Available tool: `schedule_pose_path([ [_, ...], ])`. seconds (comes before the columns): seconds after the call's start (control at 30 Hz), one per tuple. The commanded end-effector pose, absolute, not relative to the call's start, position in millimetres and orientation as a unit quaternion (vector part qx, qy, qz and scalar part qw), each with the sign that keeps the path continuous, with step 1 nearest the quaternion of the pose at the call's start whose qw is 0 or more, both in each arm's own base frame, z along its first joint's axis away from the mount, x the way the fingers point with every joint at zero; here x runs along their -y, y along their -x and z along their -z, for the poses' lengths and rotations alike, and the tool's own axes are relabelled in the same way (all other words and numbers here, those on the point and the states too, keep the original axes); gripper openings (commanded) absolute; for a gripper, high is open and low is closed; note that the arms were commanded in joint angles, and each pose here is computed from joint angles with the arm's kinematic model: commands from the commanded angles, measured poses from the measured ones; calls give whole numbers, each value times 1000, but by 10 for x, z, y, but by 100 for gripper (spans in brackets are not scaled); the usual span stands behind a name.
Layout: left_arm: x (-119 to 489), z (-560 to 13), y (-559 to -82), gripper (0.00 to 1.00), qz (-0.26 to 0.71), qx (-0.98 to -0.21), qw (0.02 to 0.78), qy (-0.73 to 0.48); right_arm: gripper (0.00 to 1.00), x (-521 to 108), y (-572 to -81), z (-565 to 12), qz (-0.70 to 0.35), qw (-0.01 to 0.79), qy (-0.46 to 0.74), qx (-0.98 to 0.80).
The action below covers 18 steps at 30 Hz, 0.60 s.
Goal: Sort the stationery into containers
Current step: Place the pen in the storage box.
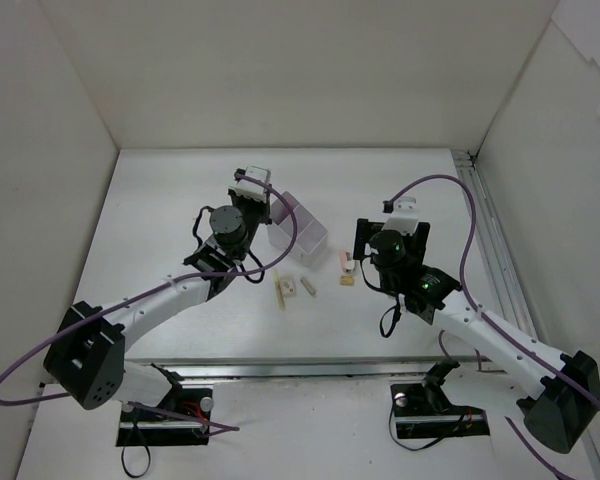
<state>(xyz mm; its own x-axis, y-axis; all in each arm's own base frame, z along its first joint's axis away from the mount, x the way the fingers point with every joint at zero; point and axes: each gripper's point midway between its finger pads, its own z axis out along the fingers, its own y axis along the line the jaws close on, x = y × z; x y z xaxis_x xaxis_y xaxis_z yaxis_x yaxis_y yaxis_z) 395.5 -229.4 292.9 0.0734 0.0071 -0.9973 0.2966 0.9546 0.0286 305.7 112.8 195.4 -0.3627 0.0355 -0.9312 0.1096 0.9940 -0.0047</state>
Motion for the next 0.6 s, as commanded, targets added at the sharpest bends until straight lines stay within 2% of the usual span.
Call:
schedule_pose_path([
  [0.0,2437,-3466,-4013,0,150,-590,779,-152,98,-1081,-3129,-2111,37,587,-64,-806],
  [0.23,2718,-3274,-4131,0,237,-585,743,-221,98,-1022,-3115,-2127,47,591,-66,-803],
  [0.57,2792,-3022,-4431,0,240,-613,716,-234,98,-957,-3139,-2107,68,588,-66,-803],
])
